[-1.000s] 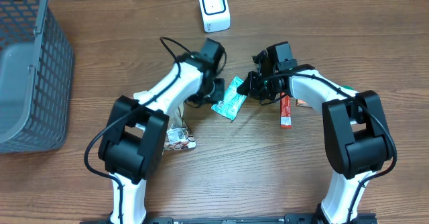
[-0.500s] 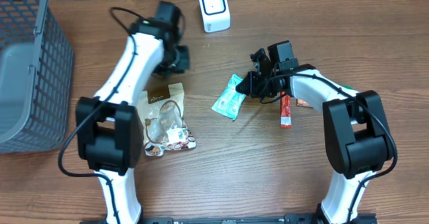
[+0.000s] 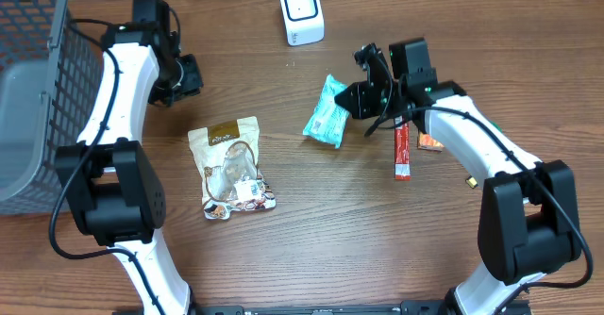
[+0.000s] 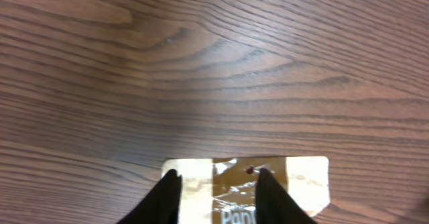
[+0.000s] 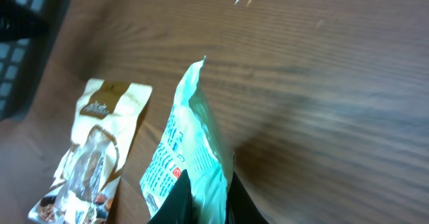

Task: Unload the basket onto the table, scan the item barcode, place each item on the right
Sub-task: 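Release the left gripper and lift the pack with the right gripper, then hold the mint-green pack's barcode in front of the white scanner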

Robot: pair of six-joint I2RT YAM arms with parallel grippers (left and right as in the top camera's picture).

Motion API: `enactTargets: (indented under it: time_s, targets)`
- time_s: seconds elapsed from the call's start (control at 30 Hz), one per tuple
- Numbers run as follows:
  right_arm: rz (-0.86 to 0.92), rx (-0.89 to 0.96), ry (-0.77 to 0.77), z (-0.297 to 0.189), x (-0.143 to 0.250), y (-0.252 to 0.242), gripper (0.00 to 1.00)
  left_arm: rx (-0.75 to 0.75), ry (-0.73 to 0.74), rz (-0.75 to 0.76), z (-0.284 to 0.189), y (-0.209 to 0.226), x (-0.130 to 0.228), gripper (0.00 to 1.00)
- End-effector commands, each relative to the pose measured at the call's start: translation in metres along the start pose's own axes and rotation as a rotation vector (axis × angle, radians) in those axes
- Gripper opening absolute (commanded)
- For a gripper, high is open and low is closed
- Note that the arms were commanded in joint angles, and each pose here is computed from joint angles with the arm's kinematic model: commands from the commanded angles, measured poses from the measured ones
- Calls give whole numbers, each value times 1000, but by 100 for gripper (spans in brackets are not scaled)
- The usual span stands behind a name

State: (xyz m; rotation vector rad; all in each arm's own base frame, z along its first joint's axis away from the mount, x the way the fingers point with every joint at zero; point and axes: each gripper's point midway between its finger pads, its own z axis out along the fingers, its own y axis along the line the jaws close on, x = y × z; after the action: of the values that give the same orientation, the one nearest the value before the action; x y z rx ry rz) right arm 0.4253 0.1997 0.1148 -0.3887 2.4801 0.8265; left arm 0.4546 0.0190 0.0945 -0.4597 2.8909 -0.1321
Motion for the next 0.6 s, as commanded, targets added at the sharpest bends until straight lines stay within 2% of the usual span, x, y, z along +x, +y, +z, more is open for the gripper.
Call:
enactTargets:
  time_s: [0.0, 0.07, 0.13, 0.33, 0.57]
  targets:
    - [-92, 81, -147, -46, -68, 18, 3, 4, -72, -12, -24, 15, -16, 36]
    - [-121, 136, -188, -69, -94, 25, 3, -1, -76, -35, -25, 25, -19, 62]
    - [-188, 196, -244, -91, -120, 33, 3, -6, -75, -53, -26, 33, -20, 100]
    - [-429, 435, -450, -129, -183, 51, 3, -9, -78, -68, -26, 41, -21, 100]
    - [-820, 586, -579, -127, -221, 92, 3, -9, -78, -68, -26, 41, -21, 100]
